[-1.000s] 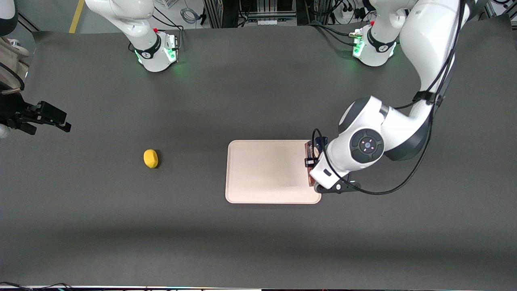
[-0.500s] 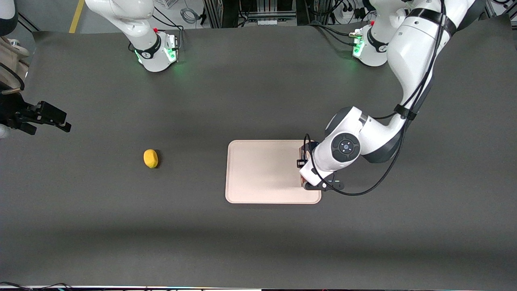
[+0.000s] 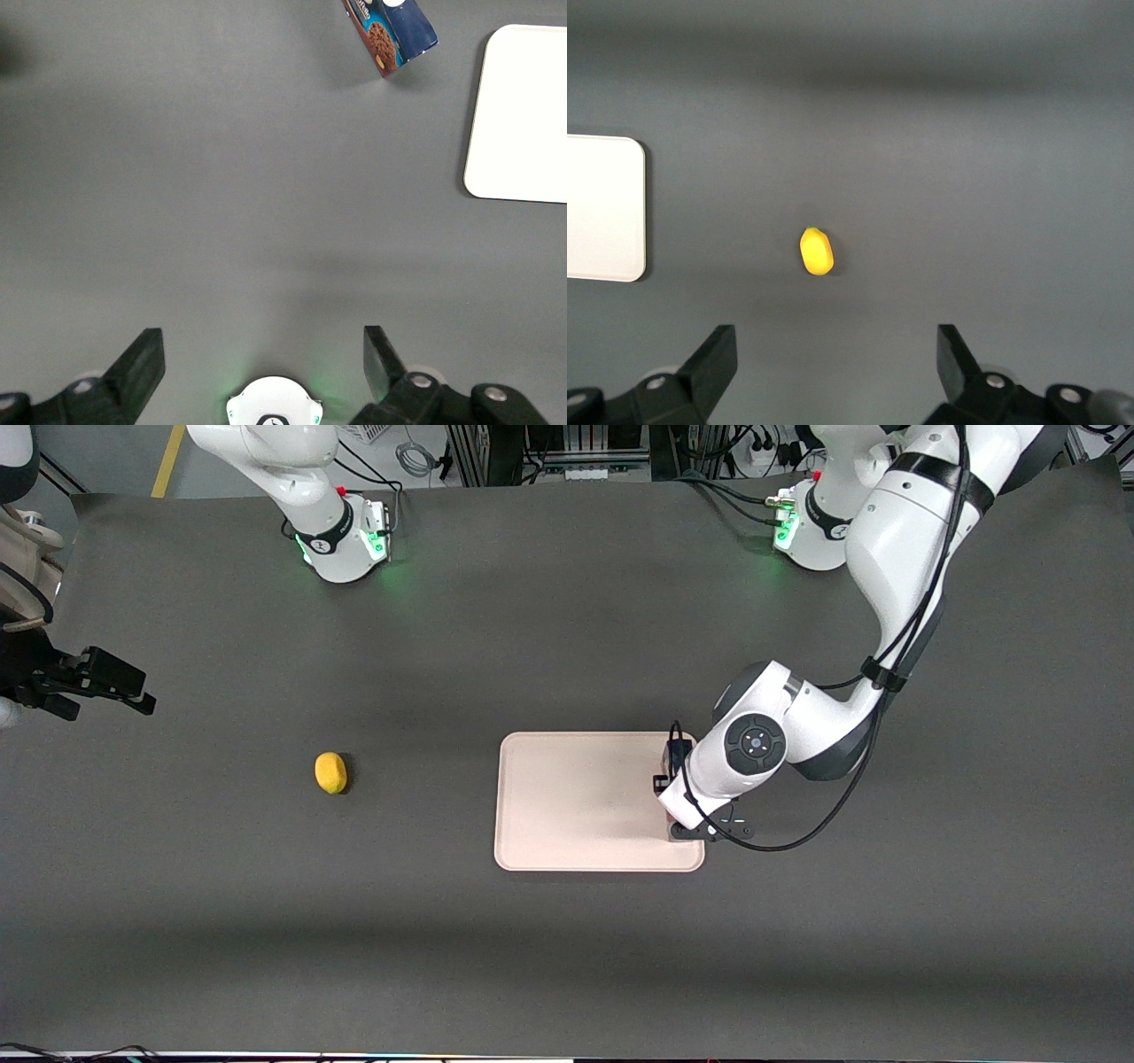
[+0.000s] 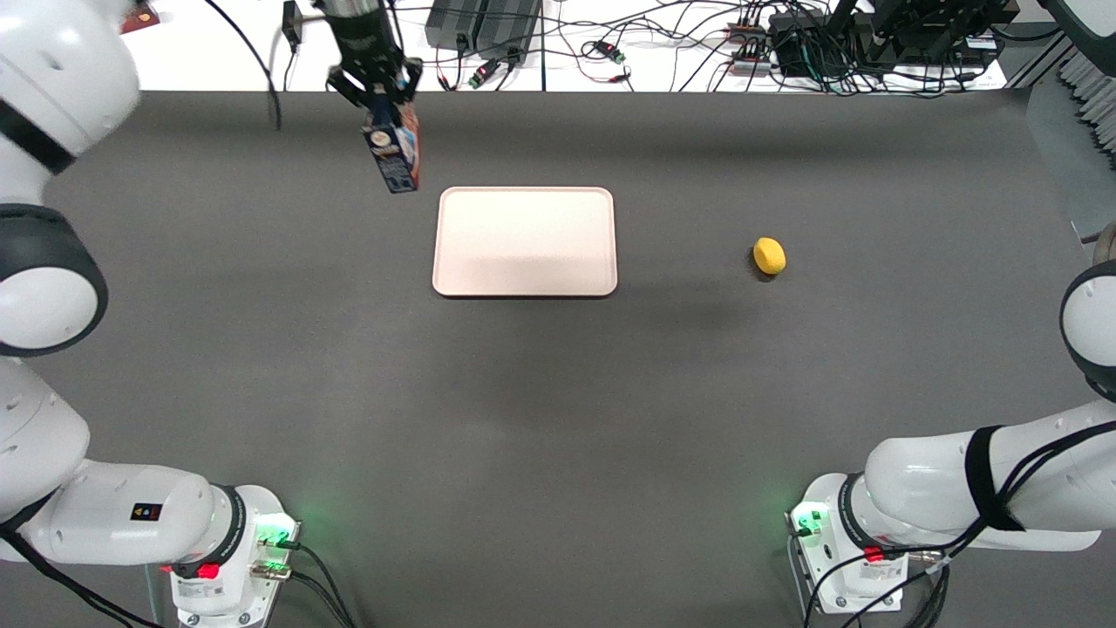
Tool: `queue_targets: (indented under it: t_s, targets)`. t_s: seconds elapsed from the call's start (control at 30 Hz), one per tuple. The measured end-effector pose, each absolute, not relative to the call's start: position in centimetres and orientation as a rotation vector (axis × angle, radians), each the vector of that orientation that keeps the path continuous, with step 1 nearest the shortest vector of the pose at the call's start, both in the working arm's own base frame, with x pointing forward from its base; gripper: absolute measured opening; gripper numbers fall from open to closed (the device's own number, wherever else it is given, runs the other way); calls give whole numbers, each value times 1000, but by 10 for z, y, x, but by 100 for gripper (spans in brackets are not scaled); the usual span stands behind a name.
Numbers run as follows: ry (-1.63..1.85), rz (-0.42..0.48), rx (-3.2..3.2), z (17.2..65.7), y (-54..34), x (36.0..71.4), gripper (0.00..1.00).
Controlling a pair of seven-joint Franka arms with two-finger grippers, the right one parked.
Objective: Place cookie box on tray
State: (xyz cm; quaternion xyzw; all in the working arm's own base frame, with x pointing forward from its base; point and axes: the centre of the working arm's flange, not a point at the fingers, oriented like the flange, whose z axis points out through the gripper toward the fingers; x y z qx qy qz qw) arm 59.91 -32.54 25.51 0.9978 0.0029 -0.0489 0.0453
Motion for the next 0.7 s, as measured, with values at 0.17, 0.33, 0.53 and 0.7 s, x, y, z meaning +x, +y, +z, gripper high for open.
queue_targets:
  t_s: [0.17, 0.33, 0.53, 0.7]
  targets:
    - [18, -128, 3052, 266, -321, 602, 77]
    - [38, -145, 3100, 297, -308, 603, 99]
    - [131, -191, 3149, 379, -281, 604, 100]
    - [227, -173, 3185, 466, -249, 599, 100]
